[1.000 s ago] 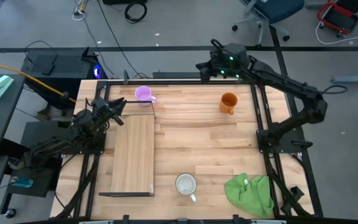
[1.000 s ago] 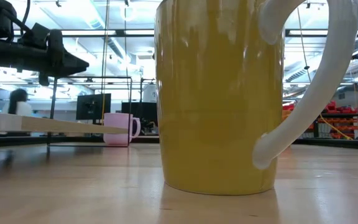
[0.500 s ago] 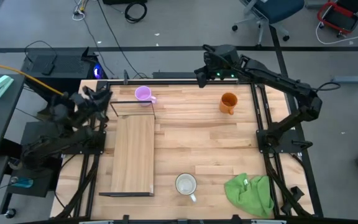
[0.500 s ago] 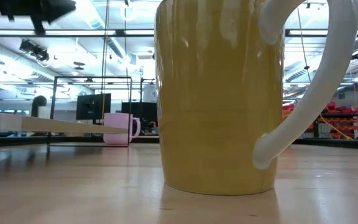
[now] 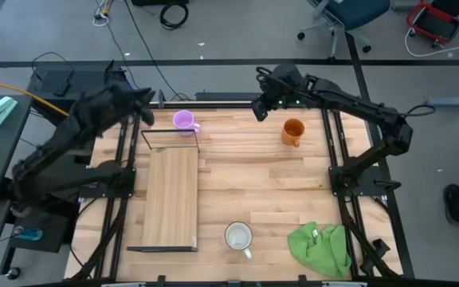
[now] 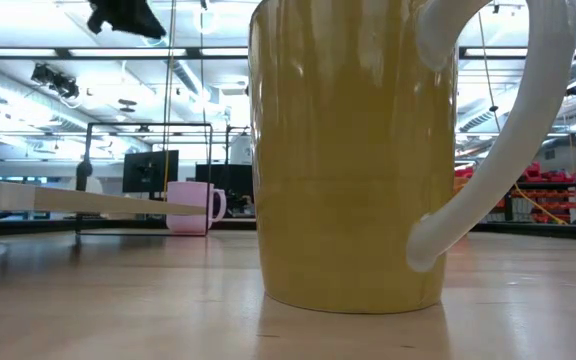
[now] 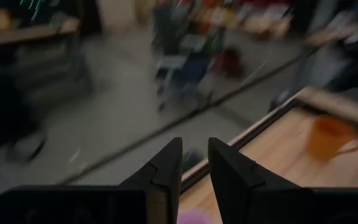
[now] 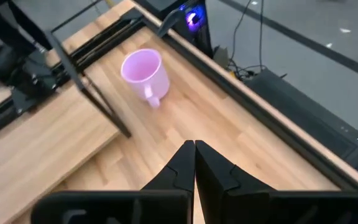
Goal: Stack small to large cups/mugs on shelf
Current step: Move the pink mug to the right side of the shelf
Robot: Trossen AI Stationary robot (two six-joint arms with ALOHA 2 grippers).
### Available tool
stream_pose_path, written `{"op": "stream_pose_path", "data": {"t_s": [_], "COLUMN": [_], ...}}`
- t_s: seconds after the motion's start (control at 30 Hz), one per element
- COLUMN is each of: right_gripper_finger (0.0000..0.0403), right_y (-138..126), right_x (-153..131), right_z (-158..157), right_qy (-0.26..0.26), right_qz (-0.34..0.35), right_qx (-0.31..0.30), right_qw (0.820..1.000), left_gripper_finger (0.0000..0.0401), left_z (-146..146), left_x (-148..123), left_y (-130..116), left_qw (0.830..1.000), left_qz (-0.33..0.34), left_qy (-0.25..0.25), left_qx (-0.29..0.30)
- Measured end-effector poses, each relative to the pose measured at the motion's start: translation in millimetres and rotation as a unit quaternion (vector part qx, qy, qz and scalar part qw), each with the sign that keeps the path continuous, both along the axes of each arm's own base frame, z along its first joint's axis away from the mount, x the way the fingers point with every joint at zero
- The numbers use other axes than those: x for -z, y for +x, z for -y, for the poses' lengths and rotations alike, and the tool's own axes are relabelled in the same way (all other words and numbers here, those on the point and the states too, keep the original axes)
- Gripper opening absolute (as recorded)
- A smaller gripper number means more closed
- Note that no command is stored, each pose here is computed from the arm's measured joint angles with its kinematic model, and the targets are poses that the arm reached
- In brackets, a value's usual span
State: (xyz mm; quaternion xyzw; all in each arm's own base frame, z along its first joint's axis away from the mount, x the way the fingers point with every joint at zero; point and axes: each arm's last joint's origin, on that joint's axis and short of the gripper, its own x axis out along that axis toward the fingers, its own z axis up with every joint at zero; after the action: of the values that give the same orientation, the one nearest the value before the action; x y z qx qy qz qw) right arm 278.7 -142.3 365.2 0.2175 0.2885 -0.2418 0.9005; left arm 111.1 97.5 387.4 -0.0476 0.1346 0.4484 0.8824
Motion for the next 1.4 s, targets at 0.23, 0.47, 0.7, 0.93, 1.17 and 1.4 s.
{"op": "stream_pose_path", "data": {"t_s": [0.23, 0.47, 0.7, 0.93, 1.17, 1.4], "right_gripper_finger": [0.0018, 0.0018, 0.0018, 0.0018, 0.0018, 0.0018], "right_y": [5, 7, 8, 10, 10, 9], "right_x": [5, 7, 9, 10, 10, 10], "right_z": [-20, -32, -41, -48, -49, -48], "right_qy": [0.009, 0.012, 0.021, 0.022, 0.015, 0.007], "right_qz": [-0.031, -0.051, -0.063, -0.067, -0.071, -0.074], "right_qx": [-0.037, -0.061, -0.071, -0.083, -0.078, -0.074], "right_qw": [0.999, 0.997, 0.995, 0.994, 0.994, 0.994], "left_gripper_finger": [0.0073, 0.0064, 0.0078, 0.0106, 0.0134, 0.0146], "left_z": [-57, -114, -153, -172, -186, -189], "left_x": [-5, 29, 53, 79, 107, 124], "left_y": [11, 26, 31, 41, 52, 68], "left_qw": [0.976, 0.928, 0.902, 0.881, 0.858, 0.846], "left_qz": [-0.127, -0.197, -0.245, -0.290, -0.309, -0.311], "left_qy": [-0.170, -0.317, -0.354, -0.372, -0.407, -0.425], "left_qx": [-0.052, 0.002, 0.006, 0.039, 0.055, 0.086]}}
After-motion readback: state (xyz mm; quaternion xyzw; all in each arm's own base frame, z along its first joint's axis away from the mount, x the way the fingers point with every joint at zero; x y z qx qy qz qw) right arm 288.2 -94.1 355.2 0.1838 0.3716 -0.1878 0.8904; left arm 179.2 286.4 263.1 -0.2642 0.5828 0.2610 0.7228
